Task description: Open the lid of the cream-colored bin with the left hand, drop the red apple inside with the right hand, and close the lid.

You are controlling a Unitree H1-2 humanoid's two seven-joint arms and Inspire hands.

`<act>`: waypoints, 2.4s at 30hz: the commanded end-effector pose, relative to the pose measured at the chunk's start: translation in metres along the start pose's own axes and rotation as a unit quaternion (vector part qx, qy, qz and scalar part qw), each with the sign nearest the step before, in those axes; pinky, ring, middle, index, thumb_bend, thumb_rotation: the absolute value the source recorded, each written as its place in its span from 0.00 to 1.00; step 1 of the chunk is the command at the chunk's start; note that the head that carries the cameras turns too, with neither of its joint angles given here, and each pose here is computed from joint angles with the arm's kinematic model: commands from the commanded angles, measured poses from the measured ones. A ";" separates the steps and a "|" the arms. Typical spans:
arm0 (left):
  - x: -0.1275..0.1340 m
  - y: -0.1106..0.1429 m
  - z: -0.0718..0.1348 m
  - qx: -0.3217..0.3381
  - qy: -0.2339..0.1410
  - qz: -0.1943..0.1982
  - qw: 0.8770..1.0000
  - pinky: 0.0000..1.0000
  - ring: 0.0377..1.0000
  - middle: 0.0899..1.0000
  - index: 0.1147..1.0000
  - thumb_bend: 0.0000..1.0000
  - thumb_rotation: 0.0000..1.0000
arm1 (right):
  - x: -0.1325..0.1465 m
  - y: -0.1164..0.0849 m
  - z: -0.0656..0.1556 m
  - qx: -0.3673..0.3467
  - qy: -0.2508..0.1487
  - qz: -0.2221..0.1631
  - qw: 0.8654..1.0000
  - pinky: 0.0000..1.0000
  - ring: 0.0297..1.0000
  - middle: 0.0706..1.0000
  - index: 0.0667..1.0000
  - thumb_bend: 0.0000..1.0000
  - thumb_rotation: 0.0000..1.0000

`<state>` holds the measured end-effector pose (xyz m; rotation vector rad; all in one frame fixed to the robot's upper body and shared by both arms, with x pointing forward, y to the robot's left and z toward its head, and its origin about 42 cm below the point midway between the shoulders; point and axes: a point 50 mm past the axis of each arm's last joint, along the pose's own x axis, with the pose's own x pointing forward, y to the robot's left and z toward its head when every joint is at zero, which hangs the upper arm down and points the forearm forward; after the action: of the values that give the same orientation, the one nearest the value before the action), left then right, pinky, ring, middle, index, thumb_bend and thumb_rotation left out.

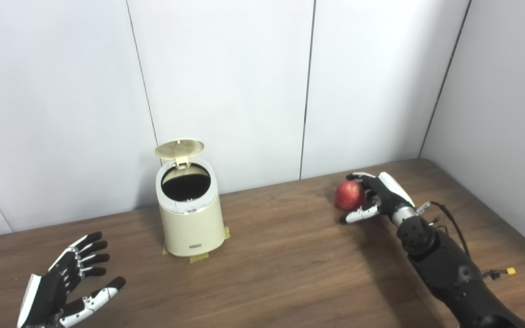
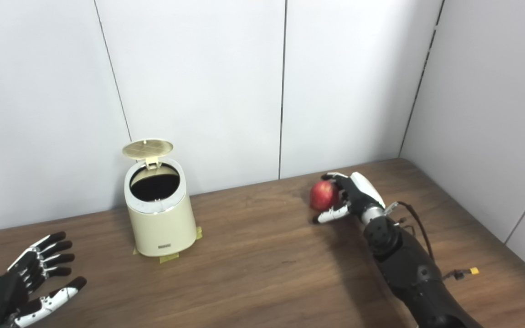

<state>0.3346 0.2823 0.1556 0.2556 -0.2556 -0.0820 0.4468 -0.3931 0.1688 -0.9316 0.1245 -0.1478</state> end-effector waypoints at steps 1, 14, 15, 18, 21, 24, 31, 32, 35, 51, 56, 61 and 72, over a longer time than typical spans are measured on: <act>0.011 0.005 0.018 0.010 -0.034 0.004 0.999 0.66 0.72 0.77 0.82 0.62 0.00 | 0.013 -0.024 0.019 -0.041 -0.047 -0.025 0.998 0.67 0.65 0.61 0.68 0.77 0.03; 0.011 0.005 0.016 0.011 -0.036 0.001 0.999 0.66 0.72 0.78 0.81 0.61 0.00 | 0.011 -0.021 0.023 -0.144 -0.086 -0.044 0.985 0.43 0.41 0.41 0.49 0.52 0.00; 0.012 0.004 0.016 0.011 -0.037 0.001 0.999 0.65 0.72 0.78 0.81 0.61 0.00 | 0.012 -0.021 0.022 -0.142 -0.089 -0.047 0.985 0.43 0.41 0.41 0.50 0.52 0.00; 0.011 0.004 0.014 0.007 -0.037 -0.002 0.999 0.66 0.73 0.78 0.81 0.61 0.00 | 0.010 -0.022 0.023 -0.126 -0.108 -0.064 0.984 0.44 0.41 0.41 0.49 0.52 0.00; 0.010 0.003 0.011 0.003 -0.036 -0.005 0.999 0.68 0.74 0.80 0.82 0.60 0.00 | 0.007 -0.029 0.034 -0.092 -0.129 -0.090 0.983 0.55 0.50 0.40 0.49 0.53 0.00; 0.009 0.002 0.009 0.010 -0.033 -0.005 0.999 0.66 0.74 0.80 0.82 0.60 0.00 | 0.001 -0.038 0.055 -0.017 -0.137 -0.112 0.984 0.52 0.50 0.41 0.48 0.53 0.00; 0.010 -0.006 0.002 0.006 -0.025 -0.002 1.000 0.64 0.73 0.78 0.80 0.65 0.00 | -0.014 -0.051 0.104 0.034 -0.188 -0.132 0.973 0.45 0.46 0.43 0.46 0.53 0.00; 0.010 -0.008 0.001 0.007 -0.023 -0.001 1.000 0.64 0.73 0.78 0.80 0.65 0.00 | -0.016 -0.050 0.113 0.037 -0.200 -0.129 0.971 0.45 0.46 0.43 0.46 0.53 0.00; 0.012 -0.013 -0.001 0.009 -0.023 0.001 1.000 0.62 0.72 0.77 0.80 0.68 0.05 | -0.018 -0.047 0.127 0.052 -0.231 -0.119 0.964 0.42 0.43 0.40 0.48 0.53 0.00; 0.018 -0.037 -0.002 -0.005 -0.024 0.001 1.000 0.61 0.71 0.77 0.79 0.69 0.10 | -0.012 -0.020 0.218 0.159 -0.314 -0.069 0.934 0.38 0.38 0.40 0.49 0.52 0.00; 0.020 -0.040 -0.002 -0.008 -0.026 0.003 1.000 0.61 0.71 0.76 0.79 0.70 0.10 | -0.015 -0.011 0.244 0.152 -0.322 -0.056 0.933 0.46 0.41 0.38 0.50 0.52 0.00; 0.022 -0.043 -0.001 -0.012 -0.028 0.005 1.000 0.63 0.72 0.76 0.79 0.69 0.08 | -0.014 0.001 0.267 0.167 -0.341 -0.037 0.924 0.41 0.40 0.39 0.50 0.52 0.00; 0.027 -0.049 0.000 -0.017 -0.030 0.009 0.999 0.63 0.72 0.76 0.78 0.69 0.08 | -0.017 0.021 0.295 0.182 -0.344 -0.012 0.921 0.51 0.42 0.39 0.49 0.52 0.00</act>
<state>0.3453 0.2386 0.1311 0.2246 -0.2297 -0.0753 0.4762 -0.1529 0.2876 -0.5744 -0.4412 0.1514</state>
